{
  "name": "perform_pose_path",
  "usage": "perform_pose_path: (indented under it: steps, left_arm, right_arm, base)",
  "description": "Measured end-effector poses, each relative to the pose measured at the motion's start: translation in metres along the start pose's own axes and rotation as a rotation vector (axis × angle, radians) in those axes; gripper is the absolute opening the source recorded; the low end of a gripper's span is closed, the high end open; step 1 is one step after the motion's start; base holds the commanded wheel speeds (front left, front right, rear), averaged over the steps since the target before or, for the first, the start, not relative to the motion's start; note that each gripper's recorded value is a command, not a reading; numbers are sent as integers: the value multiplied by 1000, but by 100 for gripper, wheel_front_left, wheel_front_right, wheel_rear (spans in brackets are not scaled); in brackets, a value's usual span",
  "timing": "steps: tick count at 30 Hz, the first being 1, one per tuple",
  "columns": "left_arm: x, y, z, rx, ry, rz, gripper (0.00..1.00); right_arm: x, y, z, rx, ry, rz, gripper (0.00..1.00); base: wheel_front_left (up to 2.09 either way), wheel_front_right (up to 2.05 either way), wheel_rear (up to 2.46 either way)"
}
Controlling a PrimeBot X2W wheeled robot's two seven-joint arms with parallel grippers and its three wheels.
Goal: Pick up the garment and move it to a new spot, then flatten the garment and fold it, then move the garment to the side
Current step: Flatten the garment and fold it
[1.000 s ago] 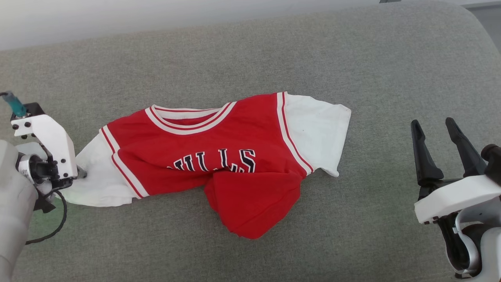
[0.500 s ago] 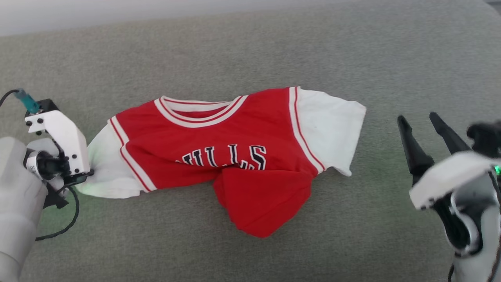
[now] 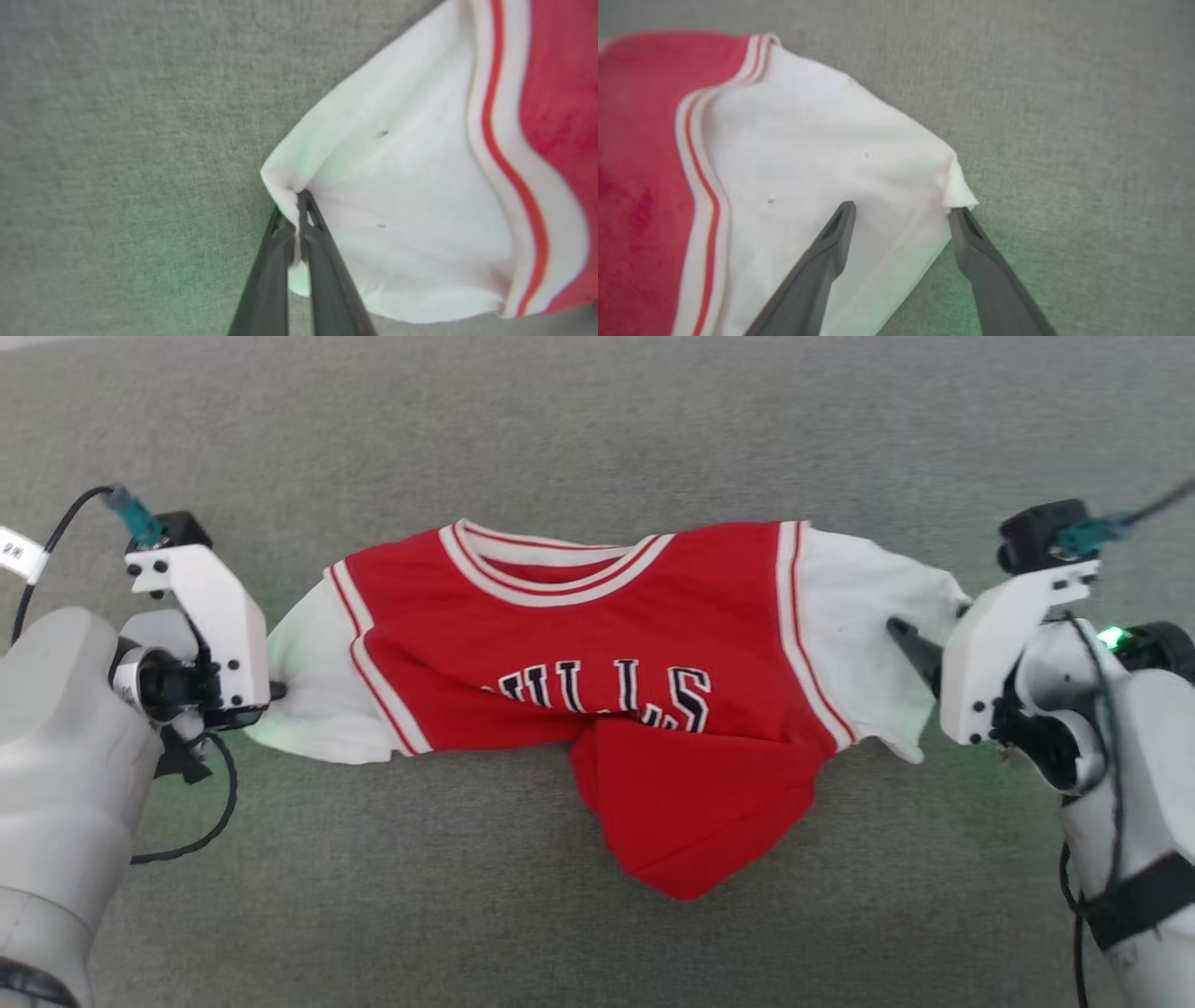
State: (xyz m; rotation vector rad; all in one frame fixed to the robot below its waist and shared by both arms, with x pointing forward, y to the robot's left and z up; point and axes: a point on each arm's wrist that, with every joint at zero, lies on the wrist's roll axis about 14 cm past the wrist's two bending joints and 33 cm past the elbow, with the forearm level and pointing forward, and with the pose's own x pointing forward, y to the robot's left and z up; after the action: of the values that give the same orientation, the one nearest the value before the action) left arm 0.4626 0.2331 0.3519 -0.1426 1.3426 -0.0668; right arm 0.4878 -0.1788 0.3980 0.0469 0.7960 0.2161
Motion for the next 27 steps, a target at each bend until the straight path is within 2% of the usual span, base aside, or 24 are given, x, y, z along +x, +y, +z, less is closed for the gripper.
perform_pose_path:
  steps: [8,9,10,11,20,24,27]
  left_arm:
    - [2,3,1,-3,-16,-6,0]
    - [3,4,1,-5,-21,-7,0]
    - [3,4,1,-7,-23,-7,0]
    - [2,4,1,-9,-25,-7,0]
    - [-17,-1,25,9,-142,-20,0]
    - [-47,-15,56,53,-258,-45,0]
    - [-92,-22,90,110,-390,-42,0]
  right_arm:
    - [29,11,-24,-53,273,29,100]
    - [30,12,-25,-54,302,32,78]
    - [30,14,-26,-60,326,36,17]
    - [31,15,-26,-64,342,38,0]
    - [21,19,-3,-9,286,99,0]
    - [3,22,31,-18,175,133,0]
    - [-24,24,75,-46,37,153,0]
  base:
    - [0,0,0]
    - [0,0,0]
    - [0,0,0]
    - [0,0,0]
    - [0,0,0]
    - [0,0,0]
    - [0,0,0]
